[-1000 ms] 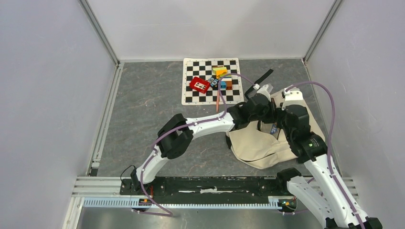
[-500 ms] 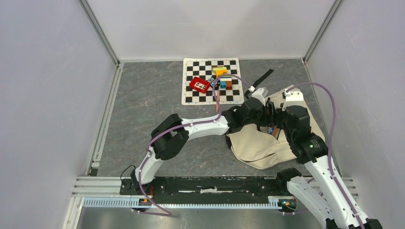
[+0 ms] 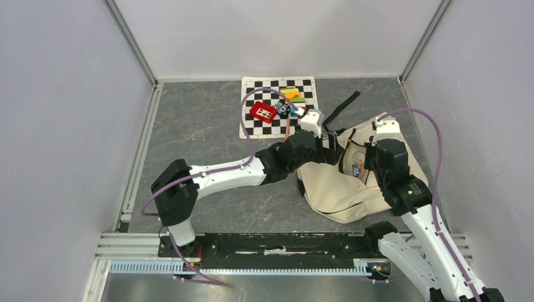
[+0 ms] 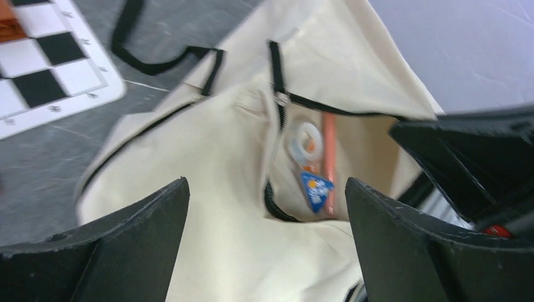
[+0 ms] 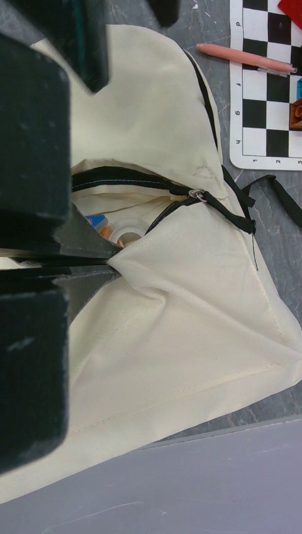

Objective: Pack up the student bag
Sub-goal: Pick up the stationery from the center of the board.

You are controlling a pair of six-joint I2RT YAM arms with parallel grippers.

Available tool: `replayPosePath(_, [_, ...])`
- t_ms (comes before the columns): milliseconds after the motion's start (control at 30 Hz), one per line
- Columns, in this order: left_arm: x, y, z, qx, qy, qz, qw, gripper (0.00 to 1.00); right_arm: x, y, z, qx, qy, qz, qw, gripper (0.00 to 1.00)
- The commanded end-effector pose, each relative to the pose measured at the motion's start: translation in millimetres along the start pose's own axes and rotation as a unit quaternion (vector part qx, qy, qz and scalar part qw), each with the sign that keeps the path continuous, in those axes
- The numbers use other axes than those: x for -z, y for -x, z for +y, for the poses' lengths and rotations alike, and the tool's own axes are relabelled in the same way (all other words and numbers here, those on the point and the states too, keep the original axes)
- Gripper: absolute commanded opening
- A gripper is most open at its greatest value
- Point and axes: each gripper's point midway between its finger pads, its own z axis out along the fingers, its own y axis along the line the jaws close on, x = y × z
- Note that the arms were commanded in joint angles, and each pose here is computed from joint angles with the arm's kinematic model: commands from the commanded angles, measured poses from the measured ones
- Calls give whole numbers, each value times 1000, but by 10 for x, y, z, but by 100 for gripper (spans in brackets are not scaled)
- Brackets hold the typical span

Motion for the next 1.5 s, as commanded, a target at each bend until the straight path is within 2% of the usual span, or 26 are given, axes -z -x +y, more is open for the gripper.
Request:
replayPosePath(0, [89, 292, 663, -20, 116, -24, 993, 98, 58, 357, 105, -33, 28, -59, 997, 0])
replayPosePath(267, [-117, 218, 1733, -9, 247, 36, 968, 92, 85, 389, 107, -31, 32, -61, 997, 0])
replayPosePath(467, [-289, 25, 2211, -37, 303, 87, 948, 74, 79, 348, 115, -30, 34, -55, 997, 0])
replayPosePath(633, [-455, -113, 2353, -48, 316, 111, 941, 65, 73, 331, 124, -29, 36, -53, 998, 0])
replayPosePath(1067, [-582, -331, 2630, -32, 334, 151, 930, 50, 66, 290, 127, -27, 36, -47, 998, 0])
replayPosePath(1200, [-600, -396, 2650, -25, 329, 161, 930, 41, 63, 290, 128, -27, 36, -47, 998, 0])
replayPosePath(1467, [-629, -470, 2659, -12, 319, 173, 932, 27, 68, 295, 121, -27, 35, -48, 998, 0])
